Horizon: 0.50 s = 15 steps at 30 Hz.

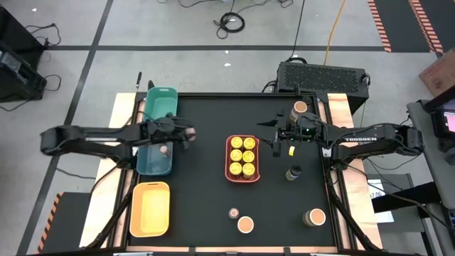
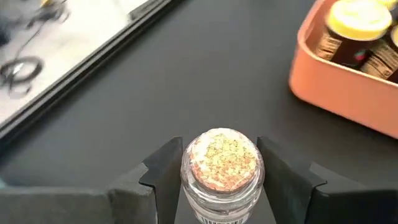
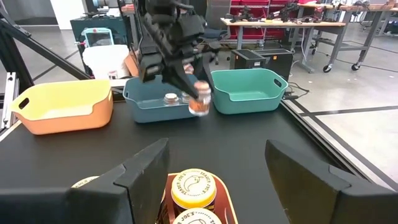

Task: Sort spices by type
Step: Put the brown seasoning bottle in the blue bin

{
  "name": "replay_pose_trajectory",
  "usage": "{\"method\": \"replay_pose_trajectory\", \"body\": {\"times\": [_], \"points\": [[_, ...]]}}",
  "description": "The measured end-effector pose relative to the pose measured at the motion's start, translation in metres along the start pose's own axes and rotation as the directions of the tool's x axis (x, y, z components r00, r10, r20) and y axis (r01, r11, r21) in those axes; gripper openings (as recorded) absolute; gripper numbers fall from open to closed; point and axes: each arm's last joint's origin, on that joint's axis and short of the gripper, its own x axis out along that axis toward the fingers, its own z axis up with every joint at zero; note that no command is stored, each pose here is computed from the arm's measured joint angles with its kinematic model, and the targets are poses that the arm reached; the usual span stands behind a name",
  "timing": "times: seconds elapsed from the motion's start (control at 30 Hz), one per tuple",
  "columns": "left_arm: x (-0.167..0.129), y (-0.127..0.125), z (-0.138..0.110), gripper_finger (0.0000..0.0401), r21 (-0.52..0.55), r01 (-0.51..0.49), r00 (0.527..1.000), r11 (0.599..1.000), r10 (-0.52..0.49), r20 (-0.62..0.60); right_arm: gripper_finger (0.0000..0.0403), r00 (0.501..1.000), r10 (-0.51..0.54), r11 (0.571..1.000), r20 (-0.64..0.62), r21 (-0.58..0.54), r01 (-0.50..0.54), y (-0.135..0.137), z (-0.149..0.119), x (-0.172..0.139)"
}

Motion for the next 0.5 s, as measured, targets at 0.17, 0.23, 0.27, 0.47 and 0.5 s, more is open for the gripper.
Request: {"method": "replay_pose_trajectory", "body": {"times": [0.17, 0.23, 0.27, 0.47, 0.5], "points": [[-0.031, 0.009, -0.007, 0.0187, -0.128, -0.019, 0.999, 0.992, 0.015, -0.033, 0.0258, 1.0, 0.0, 1.0, 0.0, -0.003, 0.0, 0.0, 0.0, 0.0], [-0.041, 0.01, -0.012, 0.0187, -0.168, -0.007, 0.999, 0.986, -0.002, -0.053, 0.0258, 1.0, 0.0, 1.0, 0.0, -0.003, 0.0, 0.0, 0.0, 0.0], [-0.045, 0.01, -0.013, 0.0187, -0.183, 0.017, 0.998, 0.983, -0.027, -0.055, 0.0258, 1.0, 0.0, 1.0, 0.0, -0.003, 0.0, 0.0, 0.0, 0.0], [-0.07, 0.005, -0.018, 0.0187, -0.279, 0.23, 0.96, 0.932, -0.264, -0.091, 0.0258, 1.0, 0.0, 1.0, 0.0, -0.003, 0.0, 0.0, 0.0, 0.0], [-0.074, 0.004, -0.018, 0.0187, -0.282, 0.248, 0.953, 0.927, -0.286, -0.103, 0.0258, 1.0, 0.0, 1.0, 0.001, -0.003, 0.0, 0.0, 0.0, 0.0]]}}
